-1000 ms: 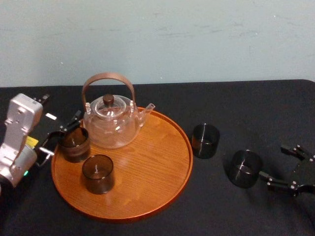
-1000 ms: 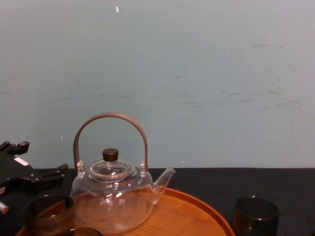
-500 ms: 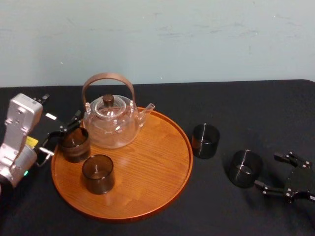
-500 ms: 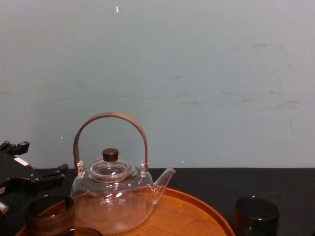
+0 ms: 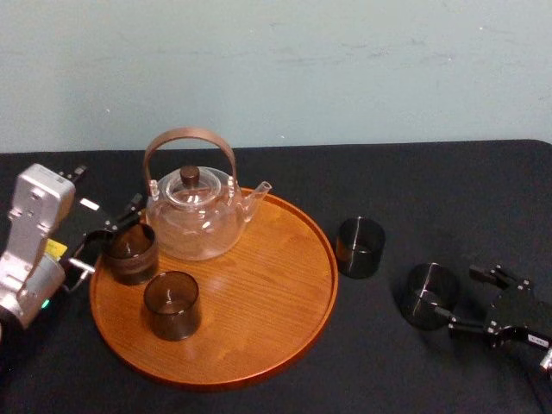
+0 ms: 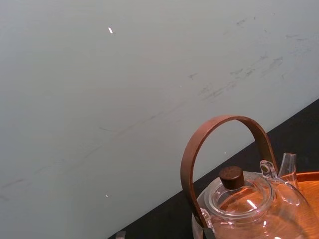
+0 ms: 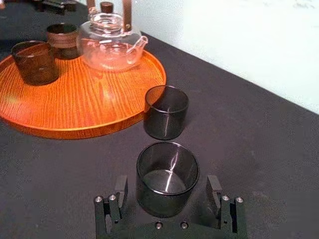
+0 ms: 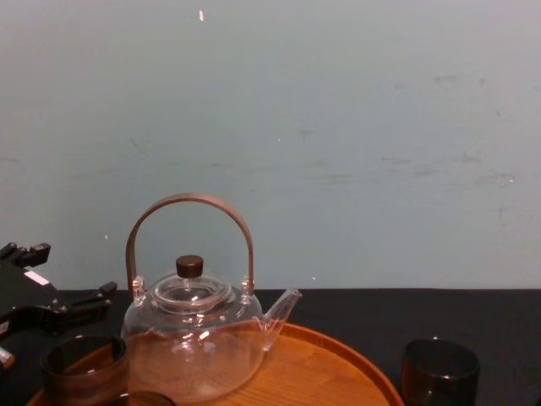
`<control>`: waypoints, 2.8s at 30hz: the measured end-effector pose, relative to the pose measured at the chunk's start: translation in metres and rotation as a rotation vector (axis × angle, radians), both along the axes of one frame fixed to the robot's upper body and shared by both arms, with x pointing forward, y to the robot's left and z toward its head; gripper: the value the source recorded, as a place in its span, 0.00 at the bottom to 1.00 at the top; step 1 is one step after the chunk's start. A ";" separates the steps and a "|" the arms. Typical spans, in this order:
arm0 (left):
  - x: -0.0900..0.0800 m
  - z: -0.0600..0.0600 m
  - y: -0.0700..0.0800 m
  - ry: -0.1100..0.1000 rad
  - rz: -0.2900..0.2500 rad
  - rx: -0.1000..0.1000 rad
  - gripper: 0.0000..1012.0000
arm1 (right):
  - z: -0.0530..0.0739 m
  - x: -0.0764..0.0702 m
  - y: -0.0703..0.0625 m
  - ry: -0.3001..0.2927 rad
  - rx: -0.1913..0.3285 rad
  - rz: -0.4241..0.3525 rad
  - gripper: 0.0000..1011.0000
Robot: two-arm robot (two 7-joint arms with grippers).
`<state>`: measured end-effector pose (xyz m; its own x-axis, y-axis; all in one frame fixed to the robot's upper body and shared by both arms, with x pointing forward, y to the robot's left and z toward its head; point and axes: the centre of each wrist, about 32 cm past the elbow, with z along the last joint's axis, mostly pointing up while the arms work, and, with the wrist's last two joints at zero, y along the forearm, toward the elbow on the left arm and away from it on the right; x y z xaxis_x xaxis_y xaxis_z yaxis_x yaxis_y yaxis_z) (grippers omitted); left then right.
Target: Pick up the glass from the table and place it on the tray.
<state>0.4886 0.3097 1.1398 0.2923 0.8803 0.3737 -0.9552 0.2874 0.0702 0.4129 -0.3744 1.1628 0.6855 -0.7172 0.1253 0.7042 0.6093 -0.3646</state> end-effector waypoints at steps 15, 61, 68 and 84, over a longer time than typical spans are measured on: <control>0.000 0.000 0.000 0.000 0.000 0.000 0.99 | -0.004 0.009 0.002 0.057 0.046 -0.041 0.99; 0.000 0.000 0.000 0.000 0.000 0.000 0.99 | -0.004 0.036 0.021 0.050 -0.013 0.019 0.99; 0.000 0.000 0.000 0.000 0.000 0.000 0.99 | -0.003 0.036 0.021 0.050 -0.010 0.017 0.98; 0.000 0.000 0.000 0.000 0.000 0.000 0.99 | -0.003 0.036 0.020 0.050 -0.007 0.015 0.89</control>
<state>0.4886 0.3097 1.1398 0.2923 0.8803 0.3737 -0.9553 0.2873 0.0703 0.4487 -0.3539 1.1597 0.7016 -0.7061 0.0954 0.6757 0.6168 -0.4037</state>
